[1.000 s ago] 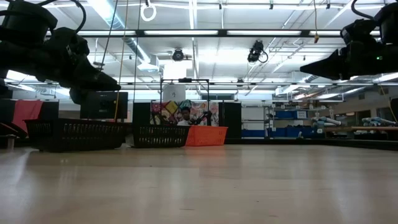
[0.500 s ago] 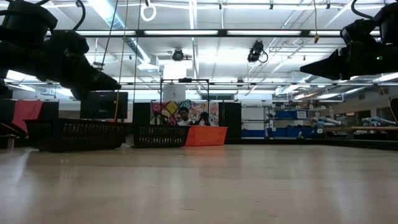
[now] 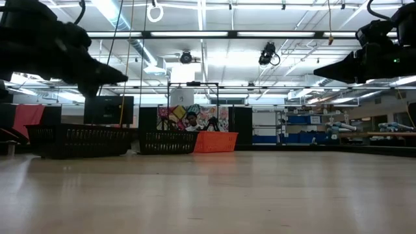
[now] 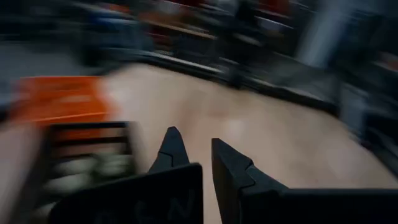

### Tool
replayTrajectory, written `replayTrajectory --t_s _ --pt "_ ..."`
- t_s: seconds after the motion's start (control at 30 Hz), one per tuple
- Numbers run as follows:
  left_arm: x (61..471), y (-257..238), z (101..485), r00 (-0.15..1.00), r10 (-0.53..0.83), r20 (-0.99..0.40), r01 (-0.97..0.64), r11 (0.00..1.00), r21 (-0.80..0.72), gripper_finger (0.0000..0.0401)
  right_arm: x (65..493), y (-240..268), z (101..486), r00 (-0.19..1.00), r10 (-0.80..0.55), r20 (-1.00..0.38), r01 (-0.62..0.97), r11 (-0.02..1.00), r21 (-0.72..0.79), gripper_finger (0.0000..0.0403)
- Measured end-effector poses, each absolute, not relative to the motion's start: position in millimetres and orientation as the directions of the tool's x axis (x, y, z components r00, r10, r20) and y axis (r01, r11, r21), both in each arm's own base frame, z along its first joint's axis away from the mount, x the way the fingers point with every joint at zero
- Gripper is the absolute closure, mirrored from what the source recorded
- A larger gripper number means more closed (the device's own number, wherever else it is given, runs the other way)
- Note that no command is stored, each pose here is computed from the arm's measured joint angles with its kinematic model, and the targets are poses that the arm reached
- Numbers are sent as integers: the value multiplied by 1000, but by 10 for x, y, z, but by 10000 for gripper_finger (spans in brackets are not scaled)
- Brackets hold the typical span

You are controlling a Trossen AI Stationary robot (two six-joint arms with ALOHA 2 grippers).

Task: Sort Halloween decoration
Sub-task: Return to Home Position

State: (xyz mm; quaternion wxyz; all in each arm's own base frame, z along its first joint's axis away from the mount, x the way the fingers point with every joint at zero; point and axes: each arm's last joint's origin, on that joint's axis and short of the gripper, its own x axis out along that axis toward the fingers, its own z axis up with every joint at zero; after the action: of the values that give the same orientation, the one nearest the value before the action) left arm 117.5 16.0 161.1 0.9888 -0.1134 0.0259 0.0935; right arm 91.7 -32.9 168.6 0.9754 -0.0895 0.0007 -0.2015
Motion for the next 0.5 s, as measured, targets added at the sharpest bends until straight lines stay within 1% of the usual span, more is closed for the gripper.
replayTrajectory --t_s 0.07,0.23,0.3,0.5 --pt "1179 119 1615 997 46 -68 -59 980 -191 401 917 -329 1685 919 -393 35 393 903 -175 391" --pt "1138 80 1688 997 -81 8 81 979 -187 401 917 -329 1684 919 -393 34 393 903 -175 391" --pt "1101 68 1703 994 -104 25 107 977 -183 401 917 -329 1684 919 -393 34 393 903 -175 391" --pt "964 56 1705 994 -92 56 100 981 -168 401 917 -329 1684 919 -393 34 393 903 -175 391"
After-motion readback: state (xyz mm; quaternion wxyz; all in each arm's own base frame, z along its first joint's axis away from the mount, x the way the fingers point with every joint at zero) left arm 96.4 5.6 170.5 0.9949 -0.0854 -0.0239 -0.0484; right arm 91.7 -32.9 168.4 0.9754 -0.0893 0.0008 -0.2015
